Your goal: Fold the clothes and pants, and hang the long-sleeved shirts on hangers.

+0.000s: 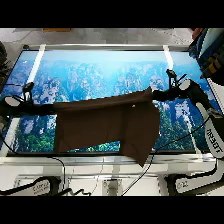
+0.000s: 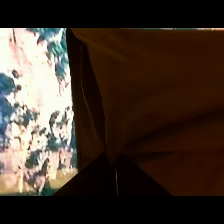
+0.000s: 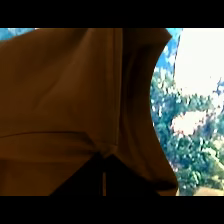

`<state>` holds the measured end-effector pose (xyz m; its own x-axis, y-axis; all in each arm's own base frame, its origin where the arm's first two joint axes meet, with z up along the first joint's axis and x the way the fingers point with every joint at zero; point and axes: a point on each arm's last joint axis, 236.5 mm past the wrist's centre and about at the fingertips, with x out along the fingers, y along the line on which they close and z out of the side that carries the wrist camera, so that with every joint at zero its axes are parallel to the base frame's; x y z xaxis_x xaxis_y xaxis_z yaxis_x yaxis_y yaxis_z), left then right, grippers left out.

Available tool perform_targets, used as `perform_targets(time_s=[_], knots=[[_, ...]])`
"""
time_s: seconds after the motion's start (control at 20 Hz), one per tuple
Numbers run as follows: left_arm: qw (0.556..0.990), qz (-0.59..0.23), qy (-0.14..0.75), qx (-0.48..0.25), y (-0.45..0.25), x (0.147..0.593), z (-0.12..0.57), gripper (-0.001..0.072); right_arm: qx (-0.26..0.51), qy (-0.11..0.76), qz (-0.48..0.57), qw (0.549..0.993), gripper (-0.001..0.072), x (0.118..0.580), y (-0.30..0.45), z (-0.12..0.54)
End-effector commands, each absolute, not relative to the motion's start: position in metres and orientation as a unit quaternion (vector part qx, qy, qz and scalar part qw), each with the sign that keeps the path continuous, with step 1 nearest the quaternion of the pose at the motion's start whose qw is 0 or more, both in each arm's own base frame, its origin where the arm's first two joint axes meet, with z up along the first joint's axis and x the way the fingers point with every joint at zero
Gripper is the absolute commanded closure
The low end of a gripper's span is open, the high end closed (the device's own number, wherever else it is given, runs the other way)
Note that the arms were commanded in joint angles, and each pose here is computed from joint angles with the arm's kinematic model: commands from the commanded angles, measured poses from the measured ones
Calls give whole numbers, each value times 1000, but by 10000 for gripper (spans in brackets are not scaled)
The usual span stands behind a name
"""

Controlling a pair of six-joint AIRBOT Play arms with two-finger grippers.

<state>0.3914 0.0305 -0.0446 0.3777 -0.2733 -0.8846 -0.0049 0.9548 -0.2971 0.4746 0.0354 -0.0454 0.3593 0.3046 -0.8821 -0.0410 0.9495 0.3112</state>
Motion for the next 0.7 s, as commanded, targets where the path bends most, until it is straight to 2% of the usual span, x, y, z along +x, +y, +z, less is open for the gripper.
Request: perform_targets(time_s=[0.0,0.2,0.25,0.3,0.35,0.5,0.55,0.6,0.65], knots=[[769,-109,615,-138,15,362,-67,692,120,594,118,786,698,453,41,-52],[750,-116,635,-146,9,358,-85,682,119,598,119,783,697,450,41,-52],[749,-116,636,-146,9,358,-86,534,119,592,117,788,598,454,40,-51],[749,-116,636,-147,9,358,-86,202,118,586,114,794,332,458,39,-51],[750,-114,635,-148,9,358,-85,15,118,580,111,799,118,461,38,-49],[741,-128,643,-147,5,351,-73,14,117,582,102,798,127,460,28,-41],[735,-134,649,-143,6,347,-65,17,113,587,99,795,202,456,19,-34],[732,-139,652,-143,7,344,-53,60,108,596,92,790,273,449,7,-27],[735,-139,648,-144,11,343,-40,176,105,609,82,782,280,438,-10,-20]])
